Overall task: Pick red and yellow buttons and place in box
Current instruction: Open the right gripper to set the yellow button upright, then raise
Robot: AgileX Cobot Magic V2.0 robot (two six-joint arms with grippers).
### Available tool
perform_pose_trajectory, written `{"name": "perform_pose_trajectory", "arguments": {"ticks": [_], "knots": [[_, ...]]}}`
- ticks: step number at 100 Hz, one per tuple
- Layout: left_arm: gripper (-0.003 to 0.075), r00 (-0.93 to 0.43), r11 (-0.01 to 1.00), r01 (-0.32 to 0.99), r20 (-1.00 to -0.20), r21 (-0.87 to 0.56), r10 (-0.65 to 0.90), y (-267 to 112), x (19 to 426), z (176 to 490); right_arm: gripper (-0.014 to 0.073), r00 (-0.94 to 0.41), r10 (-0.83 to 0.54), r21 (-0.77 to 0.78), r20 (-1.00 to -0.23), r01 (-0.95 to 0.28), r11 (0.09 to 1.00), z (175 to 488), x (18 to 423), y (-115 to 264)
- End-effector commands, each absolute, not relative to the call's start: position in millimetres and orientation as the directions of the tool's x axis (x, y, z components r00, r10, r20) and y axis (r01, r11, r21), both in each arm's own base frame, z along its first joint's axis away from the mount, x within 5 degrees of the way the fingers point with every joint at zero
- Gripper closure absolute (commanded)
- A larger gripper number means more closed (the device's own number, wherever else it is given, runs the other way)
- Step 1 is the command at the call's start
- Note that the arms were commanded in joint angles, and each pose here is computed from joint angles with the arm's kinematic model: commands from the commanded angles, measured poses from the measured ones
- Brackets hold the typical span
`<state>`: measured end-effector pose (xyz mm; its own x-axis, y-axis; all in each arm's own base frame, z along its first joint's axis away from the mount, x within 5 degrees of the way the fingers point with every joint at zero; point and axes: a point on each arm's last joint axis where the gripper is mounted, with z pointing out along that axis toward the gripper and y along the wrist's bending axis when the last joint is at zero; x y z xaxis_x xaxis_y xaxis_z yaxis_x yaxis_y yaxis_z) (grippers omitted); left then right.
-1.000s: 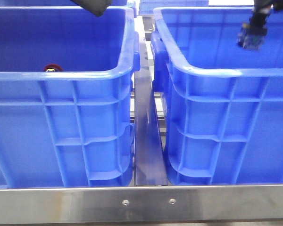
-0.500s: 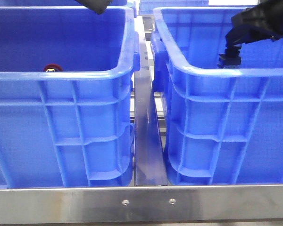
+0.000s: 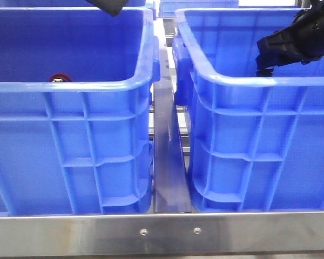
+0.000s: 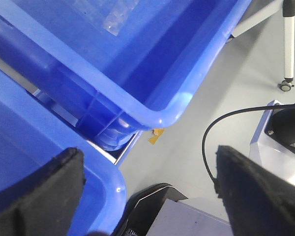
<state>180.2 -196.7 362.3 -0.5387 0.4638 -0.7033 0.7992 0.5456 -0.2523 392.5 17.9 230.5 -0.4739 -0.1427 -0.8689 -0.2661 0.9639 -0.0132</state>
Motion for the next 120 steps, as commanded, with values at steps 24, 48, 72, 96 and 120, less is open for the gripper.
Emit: {"name": "perform_pose_trajectory", "arguments": {"ticks": [24, 48, 72, 96, 120], "knots": [[0.0195, -0.506, 0.539, 0.803, -0.77, -0.256, 0.389, -197.0, 178.1, 381.5, 0.0379, -0.415, -0.134, -0.032, -0.9, -0.244, 0.969, 255.1, 393.5, 15.7], [0.0195, -0.506, 0.539, 0.803, -0.77, -0.256, 0.389, -197.0, 178.1, 381.5, 0.0101, -0.413, -0.134, -0.03, -0.901, -0.249, 0.968, 255.3, 393.4, 16.2], [0.0195, -0.506, 0.539, 0.803, -0.77, -0.256, 0.389, -197.0, 178.1, 381.5, 0.0088, -0.396, -0.134, -0.038, -0.908, -0.242, 0.97, 263.7, 390.2, 15.6], [0.0195, -0.504, 0.541, 0.802, -0.774, -0.254, 0.383, -197.1, 178.6, 382.0, 0.0088, -0.355, -0.136, -0.057, -0.925, -0.225, 0.973, 285.0, 371.4, 14.3], [0.0213, -0.533, 0.607, 0.754, -0.773, -0.251, 0.342, -187.1, 189.4, 382.1, 0.0088, -0.321, -0.135, -0.065, -0.938, -0.22, 0.973, 301.6, 333.1, 14.4]]}}
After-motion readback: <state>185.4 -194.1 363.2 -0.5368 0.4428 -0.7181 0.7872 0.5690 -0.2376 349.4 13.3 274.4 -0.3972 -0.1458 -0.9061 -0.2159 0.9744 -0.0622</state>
